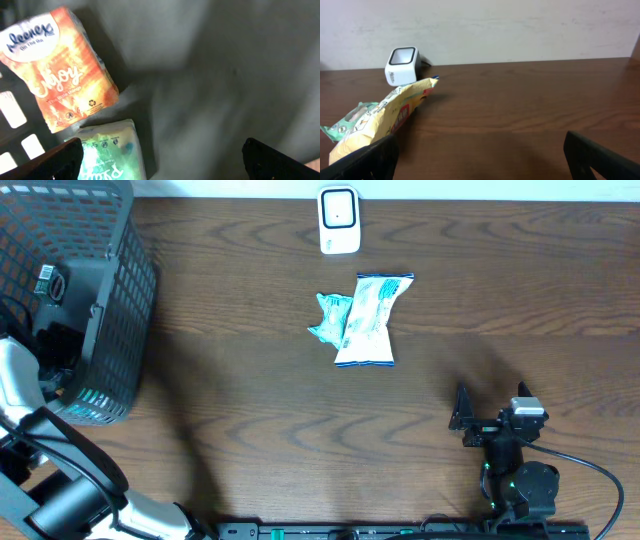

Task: Scan the item barcode
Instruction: 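Reach the left gripper into the grey basket again, then grasp the small green packet in the basket with the left gripper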

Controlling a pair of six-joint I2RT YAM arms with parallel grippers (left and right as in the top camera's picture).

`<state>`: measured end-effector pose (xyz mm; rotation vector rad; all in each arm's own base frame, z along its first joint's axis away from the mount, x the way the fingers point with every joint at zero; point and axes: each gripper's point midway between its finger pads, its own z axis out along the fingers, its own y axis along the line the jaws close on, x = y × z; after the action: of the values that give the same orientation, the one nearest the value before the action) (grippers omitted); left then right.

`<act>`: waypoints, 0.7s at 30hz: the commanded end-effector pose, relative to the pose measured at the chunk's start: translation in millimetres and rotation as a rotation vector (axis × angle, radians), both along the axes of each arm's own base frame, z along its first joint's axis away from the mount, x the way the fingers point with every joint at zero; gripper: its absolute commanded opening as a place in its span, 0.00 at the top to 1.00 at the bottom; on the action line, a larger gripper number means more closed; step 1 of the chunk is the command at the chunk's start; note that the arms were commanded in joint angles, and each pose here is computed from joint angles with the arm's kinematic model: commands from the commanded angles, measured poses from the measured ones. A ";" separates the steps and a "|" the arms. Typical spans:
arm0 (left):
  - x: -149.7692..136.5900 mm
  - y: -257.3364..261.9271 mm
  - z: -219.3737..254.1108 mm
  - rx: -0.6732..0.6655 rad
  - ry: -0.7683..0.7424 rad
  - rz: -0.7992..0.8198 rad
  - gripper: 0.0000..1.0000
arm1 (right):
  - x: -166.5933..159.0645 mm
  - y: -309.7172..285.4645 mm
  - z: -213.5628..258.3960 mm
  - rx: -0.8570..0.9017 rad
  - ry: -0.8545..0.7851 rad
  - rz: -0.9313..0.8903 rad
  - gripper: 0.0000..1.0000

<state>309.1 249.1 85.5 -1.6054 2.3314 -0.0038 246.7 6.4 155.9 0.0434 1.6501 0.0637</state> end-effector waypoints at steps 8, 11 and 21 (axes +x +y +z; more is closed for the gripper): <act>-12.5 -11.3 -28.7 -0.096 0.083 0.049 0.00 | 0.0 -2.5 -1.2 -0.009 0.003 -0.010 0.01; -18.4 -16.1 -37.7 -0.126 0.121 0.050 0.00 | 0.0 -2.5 -1.2 -0.009 0.003 -0.010 0.01; -31.8 -27.3 -48.4 -0.182 0.192 0.050 0.40 | 0.0 -2.5 -1.2 -0.009 0.003 -0.010 0.01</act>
<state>281.5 223.8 45.8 -1.7998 2.4730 -0.0538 246.7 6.3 155.9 0.0437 1.6501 0.0634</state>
